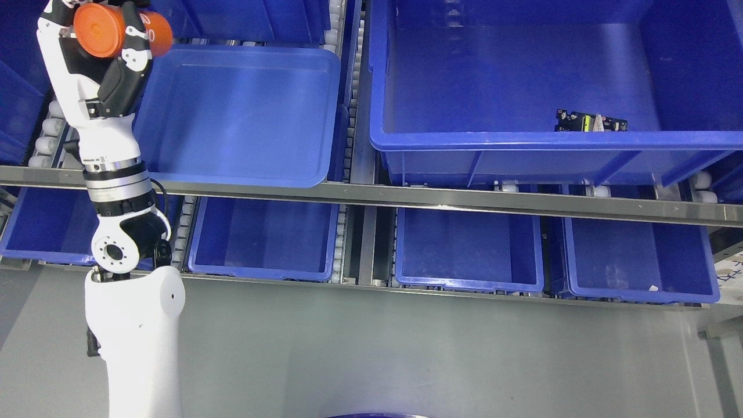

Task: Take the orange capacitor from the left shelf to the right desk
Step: 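Lift the capacitor up and out of the bin with the left hand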

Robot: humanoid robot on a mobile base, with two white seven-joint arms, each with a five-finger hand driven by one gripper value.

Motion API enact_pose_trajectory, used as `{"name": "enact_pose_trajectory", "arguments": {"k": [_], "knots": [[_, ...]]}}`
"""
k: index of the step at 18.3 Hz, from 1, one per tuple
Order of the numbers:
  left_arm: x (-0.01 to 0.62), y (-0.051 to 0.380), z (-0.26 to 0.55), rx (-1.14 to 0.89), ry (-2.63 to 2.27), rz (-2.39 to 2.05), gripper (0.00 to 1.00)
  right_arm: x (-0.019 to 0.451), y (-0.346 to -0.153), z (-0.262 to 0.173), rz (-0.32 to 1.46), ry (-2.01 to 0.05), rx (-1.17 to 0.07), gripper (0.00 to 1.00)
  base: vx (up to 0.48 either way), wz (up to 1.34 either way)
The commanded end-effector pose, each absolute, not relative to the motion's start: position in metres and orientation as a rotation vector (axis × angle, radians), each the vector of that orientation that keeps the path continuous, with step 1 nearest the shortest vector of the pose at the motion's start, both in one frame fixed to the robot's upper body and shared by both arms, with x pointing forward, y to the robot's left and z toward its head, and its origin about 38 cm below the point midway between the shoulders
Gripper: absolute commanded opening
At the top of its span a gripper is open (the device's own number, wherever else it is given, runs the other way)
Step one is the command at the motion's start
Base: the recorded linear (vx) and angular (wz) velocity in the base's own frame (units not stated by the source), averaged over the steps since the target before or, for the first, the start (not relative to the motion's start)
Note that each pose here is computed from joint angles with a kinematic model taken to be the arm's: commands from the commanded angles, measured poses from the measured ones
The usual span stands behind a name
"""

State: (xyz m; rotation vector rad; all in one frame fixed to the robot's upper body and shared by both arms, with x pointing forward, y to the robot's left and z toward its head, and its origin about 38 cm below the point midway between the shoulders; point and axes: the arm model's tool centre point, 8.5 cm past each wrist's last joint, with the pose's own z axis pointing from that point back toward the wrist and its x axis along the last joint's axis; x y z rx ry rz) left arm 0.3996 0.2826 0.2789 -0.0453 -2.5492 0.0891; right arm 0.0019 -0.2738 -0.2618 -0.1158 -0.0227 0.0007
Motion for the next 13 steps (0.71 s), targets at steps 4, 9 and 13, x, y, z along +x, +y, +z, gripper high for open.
{"name": "enact_pose_trajectory", "arguments": {"k": [4,9,13], "knots": [[0.373,0.275,0.282,-0.045,-2.708,0.041,0.0,-0.004,-0.285,-0.261,-0.008,-0.021,-0.134,1.0,-0.088,0.04],[0.365,0.25,0.278,-0.128,-2.776,-0.009,0.0,-0.004,-0.285,-0.261,-0.008,-0.021,-0.134,1.0,-0.173,0.04],[0.365,0.201,0.273,-0.317,-2.742,-0.101,0.0,-0.004,-0.285,-0.261,-0.008,-0.022,-0.134,1.0,-0.235,-0.02]]}}
